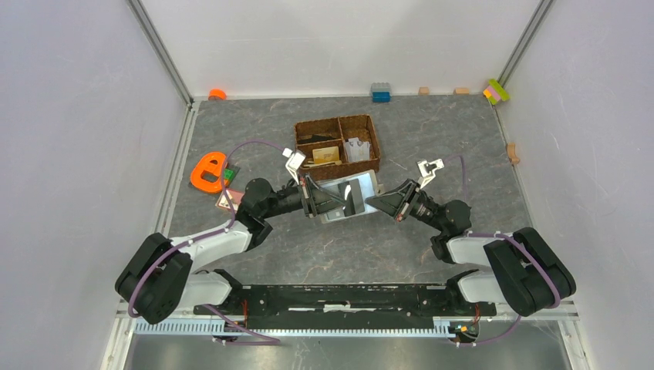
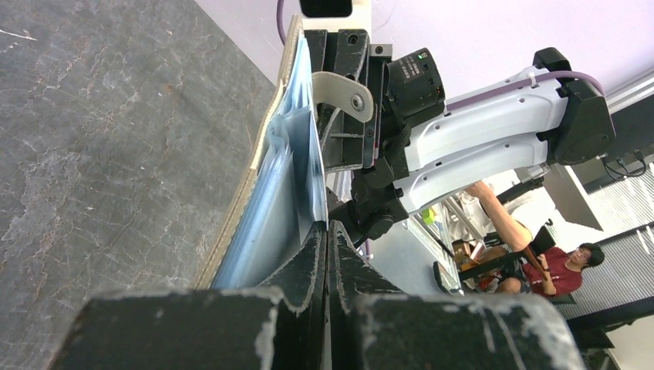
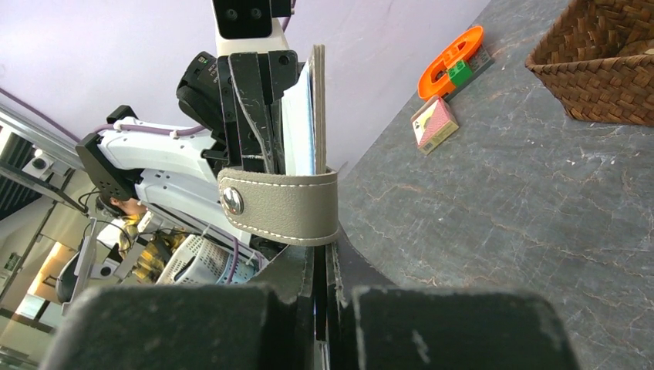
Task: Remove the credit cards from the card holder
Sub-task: Remove the credit card from the card holder.
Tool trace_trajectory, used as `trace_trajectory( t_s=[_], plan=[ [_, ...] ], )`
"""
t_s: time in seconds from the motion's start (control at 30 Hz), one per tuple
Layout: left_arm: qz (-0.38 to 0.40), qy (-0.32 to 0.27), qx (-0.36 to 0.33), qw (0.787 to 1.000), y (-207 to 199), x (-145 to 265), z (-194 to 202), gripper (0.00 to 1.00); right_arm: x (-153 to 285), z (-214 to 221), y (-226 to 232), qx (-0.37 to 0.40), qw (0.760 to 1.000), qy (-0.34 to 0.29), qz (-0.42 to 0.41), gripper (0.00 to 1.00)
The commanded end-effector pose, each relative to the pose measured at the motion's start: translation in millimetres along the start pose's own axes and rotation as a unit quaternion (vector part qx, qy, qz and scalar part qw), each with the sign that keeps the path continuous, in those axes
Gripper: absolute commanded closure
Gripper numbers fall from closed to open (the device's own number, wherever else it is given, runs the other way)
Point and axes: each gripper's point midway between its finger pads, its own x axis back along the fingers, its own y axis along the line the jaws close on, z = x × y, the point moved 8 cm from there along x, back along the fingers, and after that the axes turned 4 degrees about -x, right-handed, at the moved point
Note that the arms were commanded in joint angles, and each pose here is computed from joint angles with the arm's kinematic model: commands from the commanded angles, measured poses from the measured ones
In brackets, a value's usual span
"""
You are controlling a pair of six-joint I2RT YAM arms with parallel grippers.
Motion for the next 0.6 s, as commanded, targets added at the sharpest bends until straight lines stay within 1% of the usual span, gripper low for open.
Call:
trace_trajectory(
  t_s=[0.0, 0.1, 0.17, 0.27, 0.33, 0.4, 0.47, 0.5, 0.53, 0.57],
  plan=[
    [0.022, -0.025, -0.042, 0.999, -11.8, -1.3, -13.9, 0.98, 1.1, -6.4, 10.3, 0.035, 0.999, -0.023, -0.033, 0.96],
    [0.027, -0.015, -0.036, 0.999, -10.6, -3.9, -13.1, 0.94, 0.3, -6.6, 12.1, 0.038, 0.998, -0.019, -0.039, 0.96],
    [0.033, -0.01, -0.03, 0.999, -10.2, -6.3, -12.9, 0.89, 0.0, -7.2, 13.4, 0.039, 0.998, -0.019, -0.042, 0.96],
    [0.04, -0.006, -0.023, 0.999, -8.9, -7.8, -12.1, 0.82, 0.1, -6.0, 13.6, 0.039, 0.998, -0.018, -0.043, 0.97],
    [0.042, -0.006, -0.023, 0.999, -8.7, -8.4, -12.2, 0.75, -0.4, -6.5, 13.4, 0.039, 0.998, -0.019, -0.043, 0.97],
    [0.041, -0.006, -0.023, 0.999, -8.5, -8.0, -11.8, 0.72, -1.0, -5.3, 13.7, 0.036, 0.998, -0.016, -0.045, 0.97],
    [0.034, -0.006, -0.022, 0.999, -6.9, -8.5, -11.9, 0.72, -1.8, -4.7, 15.2, 0.035, 0.998, -0.013, -0.05, 0.97],
    [0.026, -0.003, -0.019, 0.999, -4.3, -9.4, -11.3, 0.73, -2.0, -4.8, 15.8, 0.034, 0.998, -0.012, -0.053, 0.98],
    [0.018, 0.0, -0.017, 1.0, -1.9, -9.8, -10.6, 0.76, -2.4, -4.7, 15.9, 0.033, 0.998, -0.012, -0.053, 0.98],
    [0.01, 0.001, -0.015, 1.0, 0.0, -10.3, -10.5, 0.82, -2.3, -4.5, 15.7, 0.033, 0.998, -0.011, -0.053, 0.98]
  ],
)
